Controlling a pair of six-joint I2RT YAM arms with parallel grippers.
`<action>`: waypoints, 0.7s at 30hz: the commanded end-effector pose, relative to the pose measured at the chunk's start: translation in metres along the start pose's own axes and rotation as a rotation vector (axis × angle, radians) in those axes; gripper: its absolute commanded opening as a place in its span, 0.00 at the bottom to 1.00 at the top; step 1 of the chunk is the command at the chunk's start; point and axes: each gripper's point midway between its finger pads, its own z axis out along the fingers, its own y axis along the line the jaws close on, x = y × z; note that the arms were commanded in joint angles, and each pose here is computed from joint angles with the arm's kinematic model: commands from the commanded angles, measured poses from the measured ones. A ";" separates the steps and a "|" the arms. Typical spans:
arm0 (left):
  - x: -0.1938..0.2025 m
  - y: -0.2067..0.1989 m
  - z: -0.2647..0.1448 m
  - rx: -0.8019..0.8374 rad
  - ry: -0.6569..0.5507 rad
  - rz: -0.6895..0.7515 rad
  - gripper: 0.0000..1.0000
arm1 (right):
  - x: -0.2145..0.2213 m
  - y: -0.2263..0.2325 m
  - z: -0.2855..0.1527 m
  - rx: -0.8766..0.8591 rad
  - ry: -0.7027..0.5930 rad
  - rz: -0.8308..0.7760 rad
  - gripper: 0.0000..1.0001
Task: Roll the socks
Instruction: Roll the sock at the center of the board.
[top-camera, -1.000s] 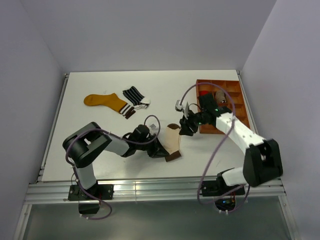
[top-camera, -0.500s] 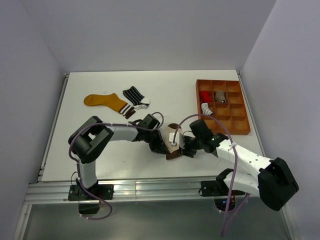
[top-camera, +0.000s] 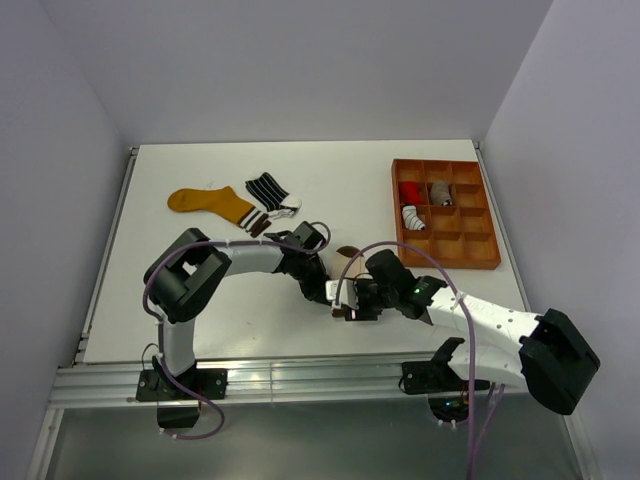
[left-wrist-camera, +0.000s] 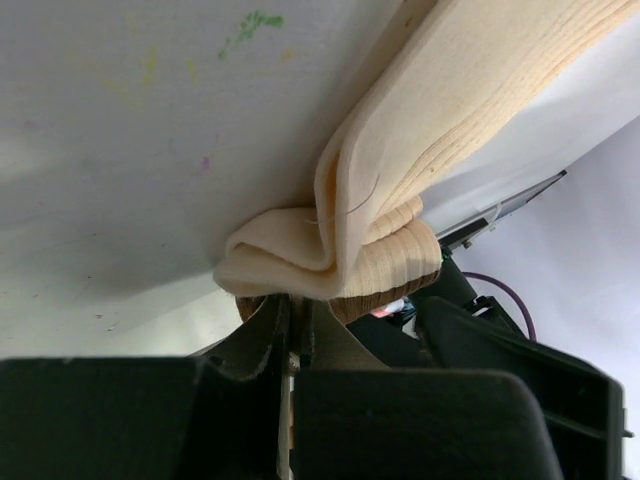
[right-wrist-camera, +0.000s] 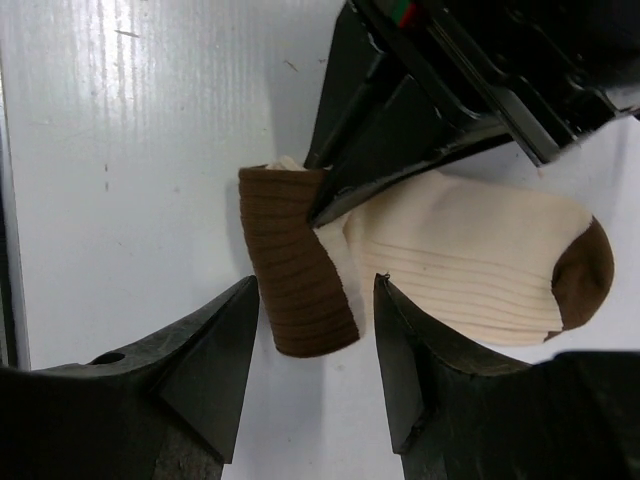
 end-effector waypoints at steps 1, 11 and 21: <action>-0.007 0.001 0.002 -0.027 -0.021 -0.010 0.00 | -0.006 -0.002 0.003 0.018 -0.015 -0.032 0.57; -0.006 -0.003 0.006 -0.001 0.000 -0.018 0.00 | 0.006 0.008 0.021 -0.009 0.066 -0.054 0.55; -0.003 -0.011 0.000 0.081 -0.014 -0.023 0.12 | 0.019 0.015 0.023 -0.075 0.125 0.026 0.14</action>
